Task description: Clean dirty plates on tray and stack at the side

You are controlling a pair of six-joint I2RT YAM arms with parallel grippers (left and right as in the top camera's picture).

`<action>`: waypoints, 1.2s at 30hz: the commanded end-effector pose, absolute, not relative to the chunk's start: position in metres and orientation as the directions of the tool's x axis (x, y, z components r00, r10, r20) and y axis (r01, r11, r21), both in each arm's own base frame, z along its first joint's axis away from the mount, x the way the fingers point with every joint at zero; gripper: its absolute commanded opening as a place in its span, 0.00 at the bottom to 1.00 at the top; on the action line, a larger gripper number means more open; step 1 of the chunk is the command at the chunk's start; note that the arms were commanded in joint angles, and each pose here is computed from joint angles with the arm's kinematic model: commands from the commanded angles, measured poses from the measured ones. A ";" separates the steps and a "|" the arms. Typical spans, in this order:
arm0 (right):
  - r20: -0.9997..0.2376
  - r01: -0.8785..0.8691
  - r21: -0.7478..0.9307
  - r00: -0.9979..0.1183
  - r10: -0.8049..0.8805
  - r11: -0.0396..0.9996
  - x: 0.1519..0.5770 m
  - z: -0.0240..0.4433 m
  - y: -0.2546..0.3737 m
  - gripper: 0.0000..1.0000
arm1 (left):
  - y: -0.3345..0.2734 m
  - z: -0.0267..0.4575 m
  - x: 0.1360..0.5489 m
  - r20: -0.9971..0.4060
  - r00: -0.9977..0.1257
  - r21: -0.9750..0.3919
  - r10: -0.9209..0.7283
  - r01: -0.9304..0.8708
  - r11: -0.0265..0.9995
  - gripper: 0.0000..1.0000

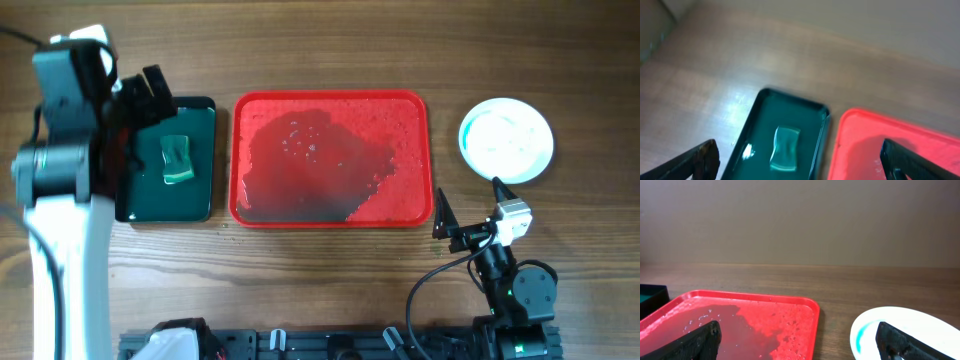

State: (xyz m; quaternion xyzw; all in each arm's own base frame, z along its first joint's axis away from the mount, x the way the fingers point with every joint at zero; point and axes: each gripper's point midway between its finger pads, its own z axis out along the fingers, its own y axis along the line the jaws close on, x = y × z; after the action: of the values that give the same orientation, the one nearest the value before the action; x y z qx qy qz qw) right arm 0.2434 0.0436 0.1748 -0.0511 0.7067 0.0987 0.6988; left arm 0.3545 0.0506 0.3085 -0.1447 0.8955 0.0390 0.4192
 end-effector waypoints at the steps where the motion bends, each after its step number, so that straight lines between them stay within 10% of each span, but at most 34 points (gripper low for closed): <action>1: -0.996 -0.233 0.085 -0.022 0.083 0.969 0.242 0.175 0.048 1.00 | 0.040 0.313 0.322 -0.818 -0.458 -0.214 -0.348 -0.318 0.923 1.00; 11: -0.996 -0.233 0.086 -0.022 0.083 0.969 0.242 0.175 0.048 1.00 | 0.013 0.251 0.267 -0.913 -0.042 -0.402 -0.406 -0.077 0.912 1.00; 36: -0.996 -0.233 0.086 -0.022 0.083 0.969 0.242 0.175 0.048 1.00 | -0.004 0.158 0.246 -0.951 -0.073 -0.302 -0.302 -0.004 0.953 1.00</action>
State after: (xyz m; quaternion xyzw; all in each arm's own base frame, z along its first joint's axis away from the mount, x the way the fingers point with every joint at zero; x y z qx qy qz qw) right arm 0.2433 0.0449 0.1740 -0.0513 0.7076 0.1038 0.6971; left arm 0.2463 0.0026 0.1584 -0.1265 0.7218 -0.1059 0.6721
